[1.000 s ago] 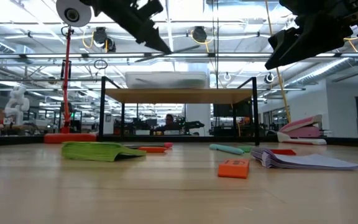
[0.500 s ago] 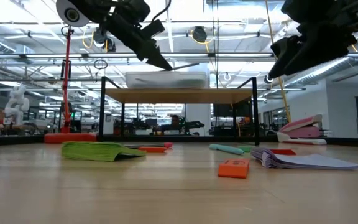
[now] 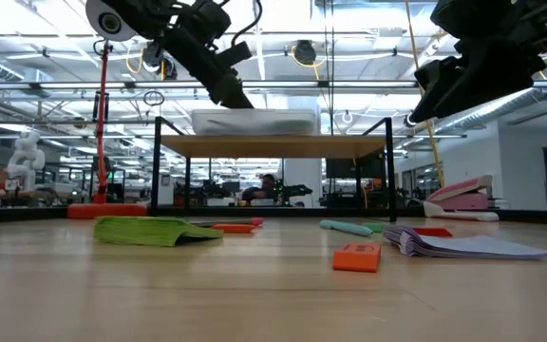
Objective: Pack school essentials
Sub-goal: Put the light blue pen into the pink supply box on the shelf
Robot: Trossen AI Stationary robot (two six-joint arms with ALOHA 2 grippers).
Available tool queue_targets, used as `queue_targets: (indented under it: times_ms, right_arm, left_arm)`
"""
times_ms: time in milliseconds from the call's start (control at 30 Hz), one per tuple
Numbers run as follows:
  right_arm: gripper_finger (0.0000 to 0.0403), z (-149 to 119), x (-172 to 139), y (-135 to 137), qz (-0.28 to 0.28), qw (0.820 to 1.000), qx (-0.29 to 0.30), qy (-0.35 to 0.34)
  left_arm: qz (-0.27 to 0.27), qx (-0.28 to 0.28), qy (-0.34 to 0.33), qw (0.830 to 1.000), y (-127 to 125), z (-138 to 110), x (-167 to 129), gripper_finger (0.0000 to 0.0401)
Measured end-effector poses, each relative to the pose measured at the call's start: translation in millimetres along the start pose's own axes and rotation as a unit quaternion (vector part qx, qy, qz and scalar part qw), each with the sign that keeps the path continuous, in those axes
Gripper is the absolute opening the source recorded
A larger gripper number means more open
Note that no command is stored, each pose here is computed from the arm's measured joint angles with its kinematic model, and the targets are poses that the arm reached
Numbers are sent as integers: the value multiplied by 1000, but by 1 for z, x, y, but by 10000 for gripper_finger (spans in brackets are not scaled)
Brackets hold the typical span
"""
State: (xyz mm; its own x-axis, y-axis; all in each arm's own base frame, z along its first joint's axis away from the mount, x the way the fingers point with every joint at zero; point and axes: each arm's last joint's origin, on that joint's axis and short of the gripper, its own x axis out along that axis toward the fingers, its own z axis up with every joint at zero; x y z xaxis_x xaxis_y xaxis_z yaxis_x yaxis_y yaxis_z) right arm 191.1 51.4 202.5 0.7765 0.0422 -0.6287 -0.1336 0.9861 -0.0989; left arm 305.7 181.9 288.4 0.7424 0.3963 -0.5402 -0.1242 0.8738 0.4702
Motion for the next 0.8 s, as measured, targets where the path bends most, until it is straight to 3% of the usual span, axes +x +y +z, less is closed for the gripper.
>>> queue_targets:
  times_ms: [200,367,600,800]
  right_arm:
    - [164,2,0,0,0,1000,-2,-12]
    - [164,4,0,0,-1,1000,23,-20]
    - [164,1,20,1,-83,992,92,-6]
    - [164,0,59,6,-87,992,86,-19]
  left_arm:
    - [18,-43,1,999,-6,9,-7,132]
    - [22,-80,-21,996,-23,32,-43,121]
    - [-19,-159,3,987,-69,50,-101,98]
    - [-2,-153,25,988,-119,63,-120,93]
